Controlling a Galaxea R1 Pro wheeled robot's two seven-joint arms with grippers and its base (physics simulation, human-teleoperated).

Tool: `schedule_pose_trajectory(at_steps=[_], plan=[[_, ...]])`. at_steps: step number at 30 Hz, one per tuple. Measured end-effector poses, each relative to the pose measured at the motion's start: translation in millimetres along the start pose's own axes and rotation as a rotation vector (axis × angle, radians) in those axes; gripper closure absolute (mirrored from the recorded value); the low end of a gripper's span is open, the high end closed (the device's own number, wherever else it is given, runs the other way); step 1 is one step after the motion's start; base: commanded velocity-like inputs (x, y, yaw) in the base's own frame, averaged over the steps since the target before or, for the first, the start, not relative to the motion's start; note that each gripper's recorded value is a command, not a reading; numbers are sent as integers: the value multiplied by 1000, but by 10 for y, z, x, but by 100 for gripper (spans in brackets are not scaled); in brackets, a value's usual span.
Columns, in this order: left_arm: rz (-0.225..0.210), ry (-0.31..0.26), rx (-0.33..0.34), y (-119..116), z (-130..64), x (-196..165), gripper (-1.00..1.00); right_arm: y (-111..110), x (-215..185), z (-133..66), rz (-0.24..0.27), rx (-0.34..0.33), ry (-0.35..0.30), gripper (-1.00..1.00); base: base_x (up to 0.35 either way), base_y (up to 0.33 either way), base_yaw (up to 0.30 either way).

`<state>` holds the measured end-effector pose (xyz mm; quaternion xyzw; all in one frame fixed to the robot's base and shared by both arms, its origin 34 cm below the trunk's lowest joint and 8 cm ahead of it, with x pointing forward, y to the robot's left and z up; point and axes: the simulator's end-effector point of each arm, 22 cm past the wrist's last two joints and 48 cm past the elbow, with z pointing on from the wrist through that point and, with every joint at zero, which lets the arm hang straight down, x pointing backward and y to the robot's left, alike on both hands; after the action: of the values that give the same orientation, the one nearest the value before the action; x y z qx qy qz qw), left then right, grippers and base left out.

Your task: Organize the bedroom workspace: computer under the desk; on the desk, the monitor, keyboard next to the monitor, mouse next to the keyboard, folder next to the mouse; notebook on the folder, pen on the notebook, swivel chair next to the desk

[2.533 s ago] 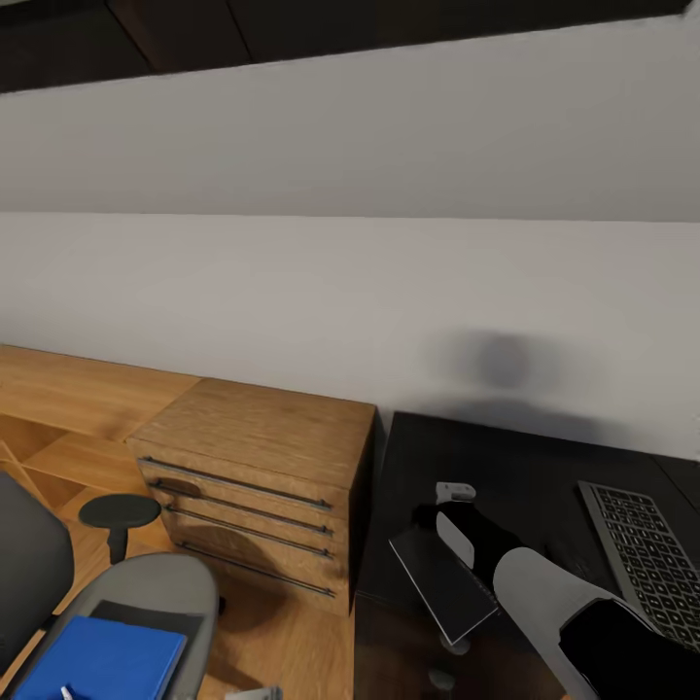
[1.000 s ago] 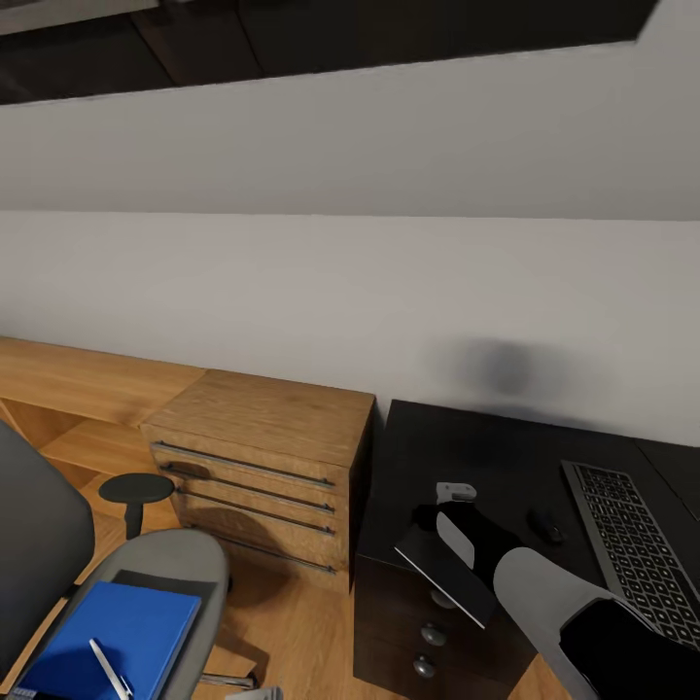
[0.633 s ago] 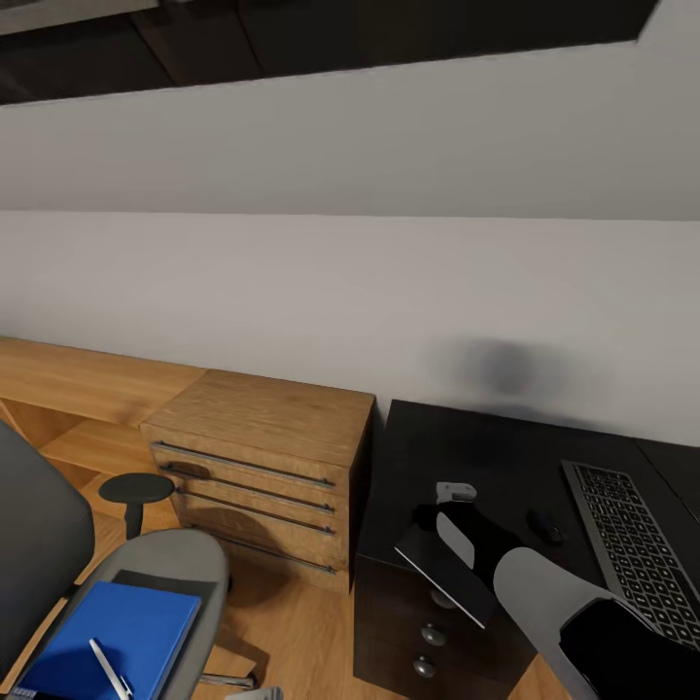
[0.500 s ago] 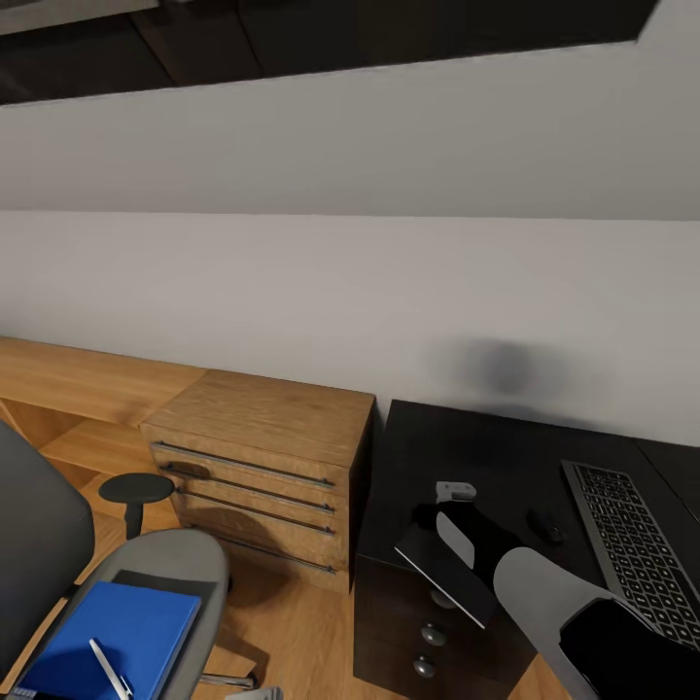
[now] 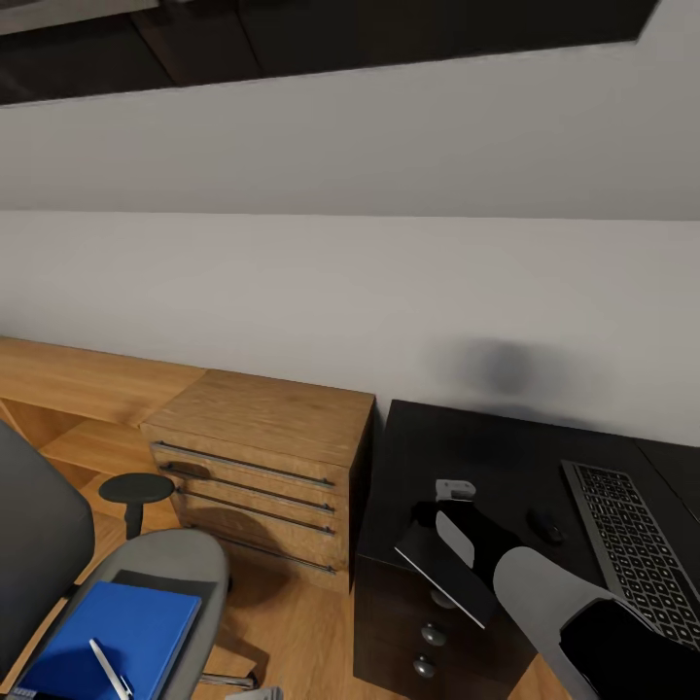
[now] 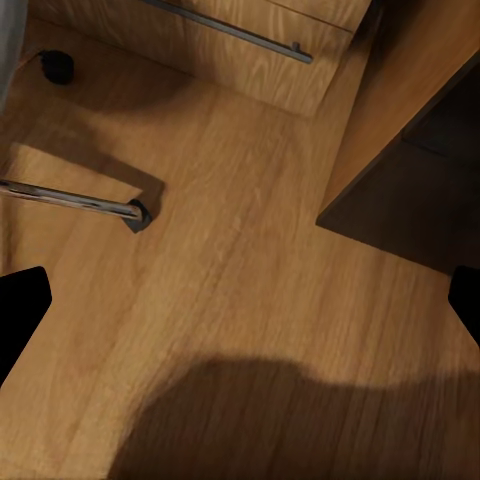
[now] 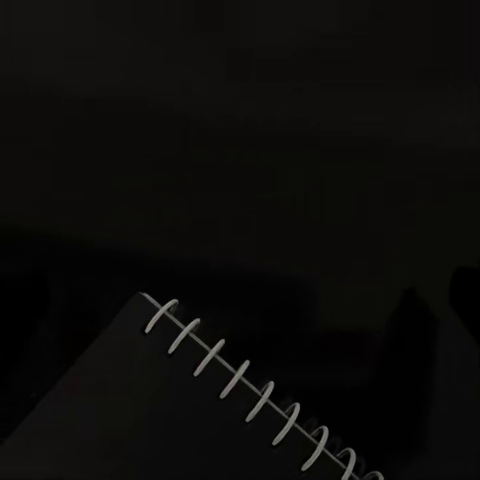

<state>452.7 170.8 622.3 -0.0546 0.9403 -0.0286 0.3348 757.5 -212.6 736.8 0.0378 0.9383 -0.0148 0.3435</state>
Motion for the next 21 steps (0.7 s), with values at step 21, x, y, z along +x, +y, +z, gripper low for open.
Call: schedule_pose_trajectory(at_steps=[21], plan=[[2, 7, -3, 0, -92, -38, -100, 78, -319, -140, 11, -17, -77, -100, 52, 0, 0]])
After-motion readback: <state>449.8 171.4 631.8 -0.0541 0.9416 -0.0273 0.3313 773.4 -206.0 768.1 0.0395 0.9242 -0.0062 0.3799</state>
